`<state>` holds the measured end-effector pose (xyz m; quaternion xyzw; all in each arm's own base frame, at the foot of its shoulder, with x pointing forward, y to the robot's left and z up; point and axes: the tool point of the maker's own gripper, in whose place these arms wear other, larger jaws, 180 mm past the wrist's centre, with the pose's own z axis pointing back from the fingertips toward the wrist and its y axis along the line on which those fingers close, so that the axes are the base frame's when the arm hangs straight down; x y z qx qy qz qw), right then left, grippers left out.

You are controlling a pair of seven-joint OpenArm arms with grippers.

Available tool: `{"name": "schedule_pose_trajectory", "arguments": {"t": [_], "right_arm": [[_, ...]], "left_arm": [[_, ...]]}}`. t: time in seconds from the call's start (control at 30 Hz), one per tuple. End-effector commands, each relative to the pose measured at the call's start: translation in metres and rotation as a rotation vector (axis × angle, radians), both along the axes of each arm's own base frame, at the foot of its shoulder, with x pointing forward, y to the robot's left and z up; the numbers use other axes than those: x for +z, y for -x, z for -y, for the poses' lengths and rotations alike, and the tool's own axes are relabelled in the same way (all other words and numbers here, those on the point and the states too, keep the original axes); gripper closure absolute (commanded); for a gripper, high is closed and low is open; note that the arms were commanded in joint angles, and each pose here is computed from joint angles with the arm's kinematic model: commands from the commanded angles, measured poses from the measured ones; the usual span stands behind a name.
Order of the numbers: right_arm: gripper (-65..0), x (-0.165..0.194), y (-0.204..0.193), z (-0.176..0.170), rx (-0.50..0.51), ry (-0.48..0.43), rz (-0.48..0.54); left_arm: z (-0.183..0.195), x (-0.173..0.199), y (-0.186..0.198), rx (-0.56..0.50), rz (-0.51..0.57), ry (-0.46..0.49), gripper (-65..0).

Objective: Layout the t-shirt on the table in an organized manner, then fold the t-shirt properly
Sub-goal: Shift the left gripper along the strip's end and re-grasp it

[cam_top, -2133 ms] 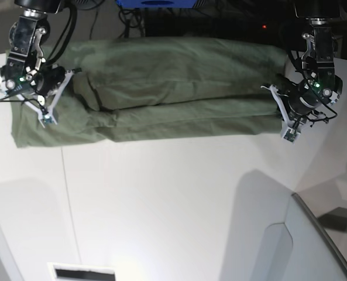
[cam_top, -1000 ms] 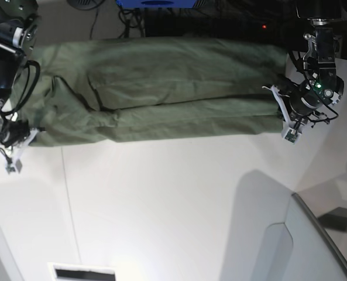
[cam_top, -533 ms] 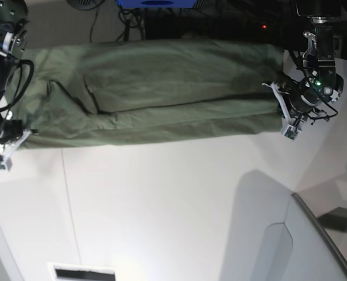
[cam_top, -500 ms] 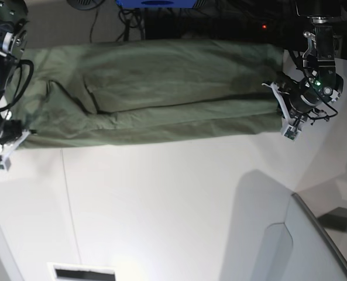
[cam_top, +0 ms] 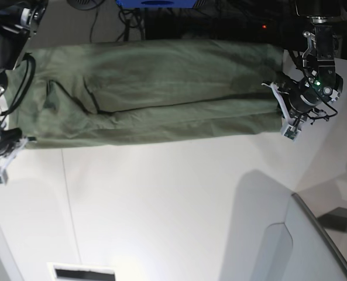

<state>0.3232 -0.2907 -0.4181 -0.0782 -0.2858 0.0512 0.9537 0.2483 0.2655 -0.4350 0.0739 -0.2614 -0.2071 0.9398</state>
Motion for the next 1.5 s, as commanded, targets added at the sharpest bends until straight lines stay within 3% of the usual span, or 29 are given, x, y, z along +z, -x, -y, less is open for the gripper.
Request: {"name": "schedule_pose_trajectory", "arguments": {"t": [0.0, 0.43, 0.57, 0.67, 0.77, 0.83, 0.97, 1.0, 1.03, 1.07, 1.27, 1.47], "right_arm": [[0.0, 0.017, -0.014, 0.005, 0.015, 0.017, 0.056], [0.0, -0.001, -0.01, -0.012, 0.035, -0.035, 0.015], [0.0, -0.012, -0.008, -0.014, 0.031, -0.058, -0.013], [0.0, -0.021, -0.006, -0.017, 0.027, -0.078, -0.039], [0.0, -0.028, -0.005, -0.019, 0.025, -0.096, -0.059], [0.0, -0.027, -0.007, -0.019, 0.025, -0.095, -0.053], [0.0, -0.026, -0.008, -0.019, 0.025, -0.095, -0.05], [0.0, -0.026, -0.008, -0.019, 0.025, -0.095, -0.05], [0.0, -0.026, -0.008, -0.019, 0.025, -0.095, -0.052], [0.0, -0.027, -0.007, -0.02, 0.025, -0.096, -0.053], [0.0, -0.028, -0.005, -0.021, 0.028, -0.098, -0.058], [0.0, -0.028, -0.005, -0.02, 0.028, -0.097, -0.058]], "left_arm": [[-0.004, 0.011, -0.009, -0.005, 0.039, -0.011, 0.0], [-0.002, 0.003, 0.006, -0.022, 0.0, -0.013, 0.0], [0.0, 0.012, 0.013, -0.051, 0.014, -0.029, -14.3], [0.012, 0.027, 0.019, -0.117, 0.036, -0.039, -15.5], [0.024, 0.035, 0.033, -0.248, -0.016, -0.068, -15.1], [0.025, 0.042, 0.034, -0.279, -0.022, -0.087, -15.1], [0.008, 0.059, 0.016, -0.21, 0.044, -0.103, -14.2], [0.005, 0.061, 0.009, -0.171, 0.065, -0.091, -10.4], [-0.001, 0.062, 0.003, -0.127, 0.083, -0.08, -2.6], [-0.004, 0.063, -0.006, -0.097, 0.1, -0.067, 0.0], [-0.004, 0.044, -0.036, -0.016, 0.094, 0.03, 0.0], [-0.003, 0.014, -0.038, 0.032, 0.024, 0.098, 0.0]]}}
